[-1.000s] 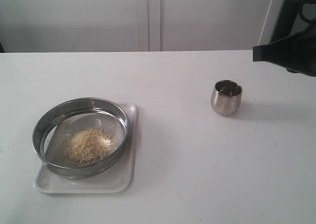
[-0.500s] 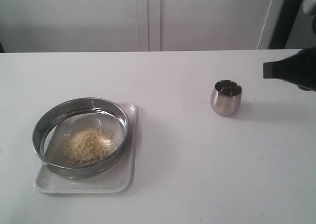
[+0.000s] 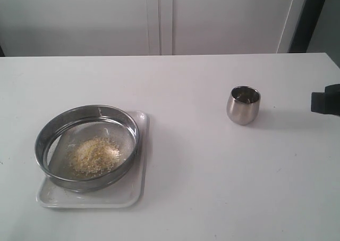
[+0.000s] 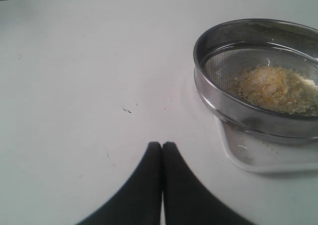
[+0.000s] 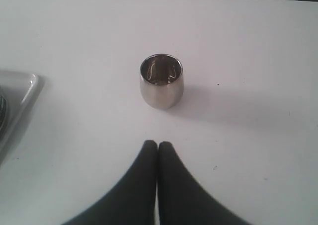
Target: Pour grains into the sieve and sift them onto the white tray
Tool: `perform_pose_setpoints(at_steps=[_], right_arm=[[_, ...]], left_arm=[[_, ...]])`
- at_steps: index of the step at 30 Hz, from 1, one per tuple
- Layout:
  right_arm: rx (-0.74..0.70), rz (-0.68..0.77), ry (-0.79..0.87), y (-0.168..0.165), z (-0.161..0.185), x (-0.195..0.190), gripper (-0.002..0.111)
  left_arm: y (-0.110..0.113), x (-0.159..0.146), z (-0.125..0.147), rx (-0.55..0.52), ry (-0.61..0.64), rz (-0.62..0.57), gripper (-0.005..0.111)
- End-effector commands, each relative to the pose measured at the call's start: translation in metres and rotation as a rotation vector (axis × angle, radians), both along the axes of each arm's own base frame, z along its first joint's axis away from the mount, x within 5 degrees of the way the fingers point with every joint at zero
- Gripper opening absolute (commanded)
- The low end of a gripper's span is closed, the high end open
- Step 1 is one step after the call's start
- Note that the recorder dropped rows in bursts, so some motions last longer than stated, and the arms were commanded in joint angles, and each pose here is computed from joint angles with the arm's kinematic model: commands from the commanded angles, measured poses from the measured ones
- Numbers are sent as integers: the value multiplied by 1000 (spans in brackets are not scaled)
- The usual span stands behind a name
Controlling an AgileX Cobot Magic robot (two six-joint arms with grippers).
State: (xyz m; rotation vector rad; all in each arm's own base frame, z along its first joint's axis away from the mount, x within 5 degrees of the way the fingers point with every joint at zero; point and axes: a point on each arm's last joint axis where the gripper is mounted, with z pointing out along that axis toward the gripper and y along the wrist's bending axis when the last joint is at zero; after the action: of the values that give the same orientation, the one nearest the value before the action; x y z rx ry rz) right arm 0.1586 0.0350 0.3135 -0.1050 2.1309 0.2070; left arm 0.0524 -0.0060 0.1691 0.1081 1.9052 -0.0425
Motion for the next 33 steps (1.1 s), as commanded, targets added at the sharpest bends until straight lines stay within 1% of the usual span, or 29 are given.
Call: perform_pose_setpoints(at_steps=[1,22,26,33], right_arm=[[10,-4,-18,-1,2,-4,0],[10,-5,-16,-1,1,-4,0],[17,-13,-50,-4,7,-11,0],[27,-88,-139,-17,19,-27,0]], left_arm=[[0,0,0,-3,-6,5,0],[0,0,0,-3,-6,5,0],[0,0,0,-3,-6,5,0],[0,0,0,-3,-6,5,0]])
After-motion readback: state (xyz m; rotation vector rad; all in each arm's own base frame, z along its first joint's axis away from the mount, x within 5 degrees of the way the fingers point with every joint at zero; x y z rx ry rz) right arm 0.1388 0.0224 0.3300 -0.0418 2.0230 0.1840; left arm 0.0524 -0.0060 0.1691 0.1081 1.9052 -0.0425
